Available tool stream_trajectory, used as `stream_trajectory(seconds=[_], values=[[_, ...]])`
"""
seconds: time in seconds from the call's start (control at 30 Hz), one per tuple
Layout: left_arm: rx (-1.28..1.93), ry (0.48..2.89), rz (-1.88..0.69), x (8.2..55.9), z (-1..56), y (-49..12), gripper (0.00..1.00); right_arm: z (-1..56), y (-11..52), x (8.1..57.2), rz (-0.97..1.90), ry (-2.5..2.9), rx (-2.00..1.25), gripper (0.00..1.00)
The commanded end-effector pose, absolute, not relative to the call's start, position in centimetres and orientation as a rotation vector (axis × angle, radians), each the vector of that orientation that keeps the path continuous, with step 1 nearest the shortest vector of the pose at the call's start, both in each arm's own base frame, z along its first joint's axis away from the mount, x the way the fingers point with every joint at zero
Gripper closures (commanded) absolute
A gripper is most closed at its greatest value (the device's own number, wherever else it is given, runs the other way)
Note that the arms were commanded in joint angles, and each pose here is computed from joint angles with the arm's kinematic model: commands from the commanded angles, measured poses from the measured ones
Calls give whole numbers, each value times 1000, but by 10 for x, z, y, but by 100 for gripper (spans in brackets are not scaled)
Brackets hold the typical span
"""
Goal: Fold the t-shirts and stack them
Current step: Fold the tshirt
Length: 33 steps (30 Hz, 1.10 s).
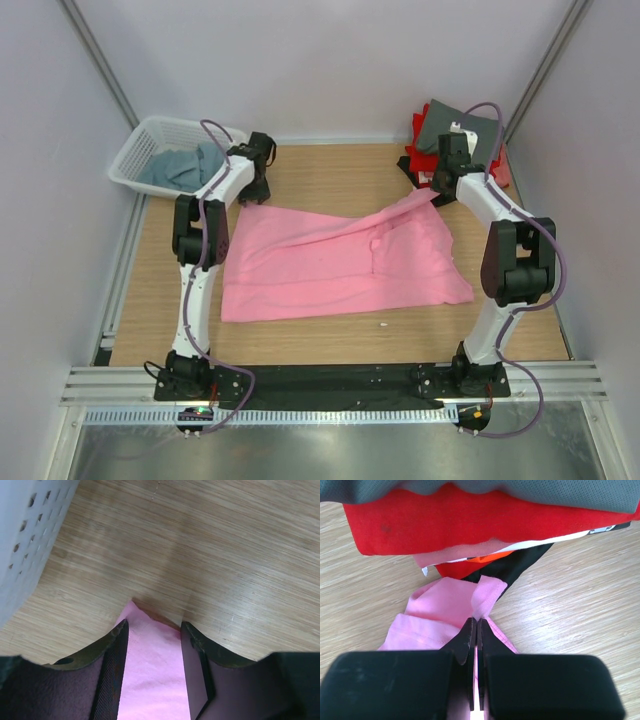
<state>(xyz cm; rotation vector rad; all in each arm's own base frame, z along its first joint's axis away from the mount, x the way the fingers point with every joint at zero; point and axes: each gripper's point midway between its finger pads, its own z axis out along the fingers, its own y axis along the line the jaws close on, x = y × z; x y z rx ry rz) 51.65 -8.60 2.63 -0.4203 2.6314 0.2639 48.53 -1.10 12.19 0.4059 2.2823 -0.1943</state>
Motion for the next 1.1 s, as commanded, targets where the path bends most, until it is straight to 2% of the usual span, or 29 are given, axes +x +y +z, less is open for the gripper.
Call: stream_trajectory(seconds=[0.0, 0.03, 0.13, 0.17, 0.27, 0.4, 0.53, 0.6, 0.83, 1.07], values=[[-439, 2613, 334, 521, 25, -72, 53, 133, -14, 491, -187, 2245, 402, 99], [-436, 2616, 326, 521, 23, -73, 53, 134, -14, 491, -182, 2245, 402, 99], [-432, 2626, 328, 522, 18, -73, 68, 132, -13, 492, -165, 2244, 399, 99], [-431, 2630, 329, 522, 16, -74, 83, 131, -12, 493, -161, 2243, 399, 99], [-428, 2632, 337, 522, 21, -73, 100, 127, -2, 499, -93, 2248, 392, 99], [-430, 2625, 357, 516, 41, -69, 100, 137, 36, 512, 97, 2241, 318, 99], [-446, 2598, 386, 502, 72, -60, 100, 176, 75, 534, 153, 2190, 182, 99], [-448, 2586, 373, 496, 85, -60, 100, 175, 88, 540, 155, 2204, 138, 99], [-463, 2491, 382, 483, 143, -48, 100, 174, 94, 550, 122, 2262, 121, 99], [-472, 2513, 399, 466, 143, -34, 100, 175, 93, 543, 88, 2284, 131, 99]])
